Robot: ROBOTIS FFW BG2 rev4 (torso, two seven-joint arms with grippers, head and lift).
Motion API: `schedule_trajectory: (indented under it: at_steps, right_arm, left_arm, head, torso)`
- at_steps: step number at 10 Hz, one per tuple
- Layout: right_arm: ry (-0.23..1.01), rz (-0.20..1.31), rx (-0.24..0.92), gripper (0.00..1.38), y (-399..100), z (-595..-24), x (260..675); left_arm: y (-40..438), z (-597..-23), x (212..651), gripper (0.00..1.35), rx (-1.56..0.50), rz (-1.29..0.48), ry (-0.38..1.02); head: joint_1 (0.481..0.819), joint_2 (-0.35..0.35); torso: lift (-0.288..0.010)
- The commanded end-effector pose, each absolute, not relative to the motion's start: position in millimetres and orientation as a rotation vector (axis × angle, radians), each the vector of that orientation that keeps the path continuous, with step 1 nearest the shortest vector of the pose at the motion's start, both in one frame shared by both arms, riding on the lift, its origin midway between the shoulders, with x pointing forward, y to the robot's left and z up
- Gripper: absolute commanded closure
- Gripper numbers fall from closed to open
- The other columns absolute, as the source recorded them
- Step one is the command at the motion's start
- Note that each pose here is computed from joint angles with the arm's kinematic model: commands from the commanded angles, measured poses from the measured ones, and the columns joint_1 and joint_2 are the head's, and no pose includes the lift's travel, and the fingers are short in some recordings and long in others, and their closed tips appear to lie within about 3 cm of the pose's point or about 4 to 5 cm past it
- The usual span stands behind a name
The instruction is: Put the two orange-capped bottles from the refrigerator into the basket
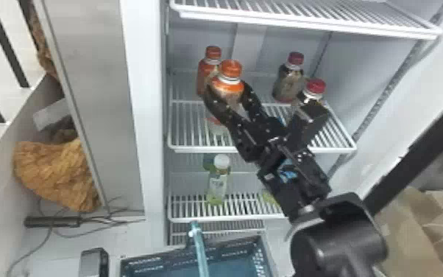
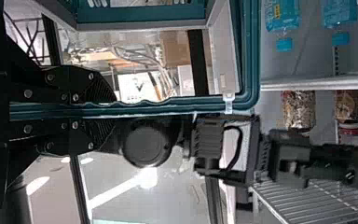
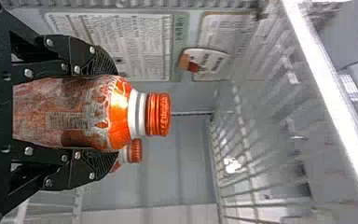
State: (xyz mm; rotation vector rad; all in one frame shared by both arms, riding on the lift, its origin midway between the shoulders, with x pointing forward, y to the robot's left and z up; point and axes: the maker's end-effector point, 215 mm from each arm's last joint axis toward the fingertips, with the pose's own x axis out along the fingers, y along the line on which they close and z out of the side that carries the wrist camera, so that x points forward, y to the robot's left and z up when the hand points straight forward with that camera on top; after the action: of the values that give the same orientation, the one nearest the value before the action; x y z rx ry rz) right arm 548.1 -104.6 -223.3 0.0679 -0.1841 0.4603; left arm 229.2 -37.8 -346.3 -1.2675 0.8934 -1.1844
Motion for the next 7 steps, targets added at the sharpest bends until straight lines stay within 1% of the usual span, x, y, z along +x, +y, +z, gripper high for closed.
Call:
schedule_trajectory:
  at_steps: [1, 3, 4, 7]
  right_arm:
    - [-0.181, 0.463, 0.082, 0.89, -112.1, -208.9, 525.9]
    - [-0.123, 0.472, 0.093, 0.89, -120.3, -207.7, 491.6]
    - [-0.100, 0.478, 0.122, 0.89, -123.1, -208.5, 466.7]
    - [0.021, 0.460, 0.133, 0.89, -141.8, -225.9, 411.2]
  left_arm:
    - [-37.4, -346.5, 229.5, 1.21, -1.268, -1.182, 0.892]
    - [-37.1, -347.3, 230.1, 1.21, -1.269, -1.179, 0.892]
    - [-36.6, -346.5, 230.7, 1.21, -1.267, -1.180, 0.889]
    - [-36.4, -346.1, 231.3, 1.21, -1.268, -1.180, 0.886]
  head:
    - [0.695, -0.204]
    - [0.695, -0.226]
    - [0.695, -0.231]
    - [0.695, -0.276]
  torso:
    - [-0.040]
    - [-0.040]
    - [-0.040]
    - [-0.040]
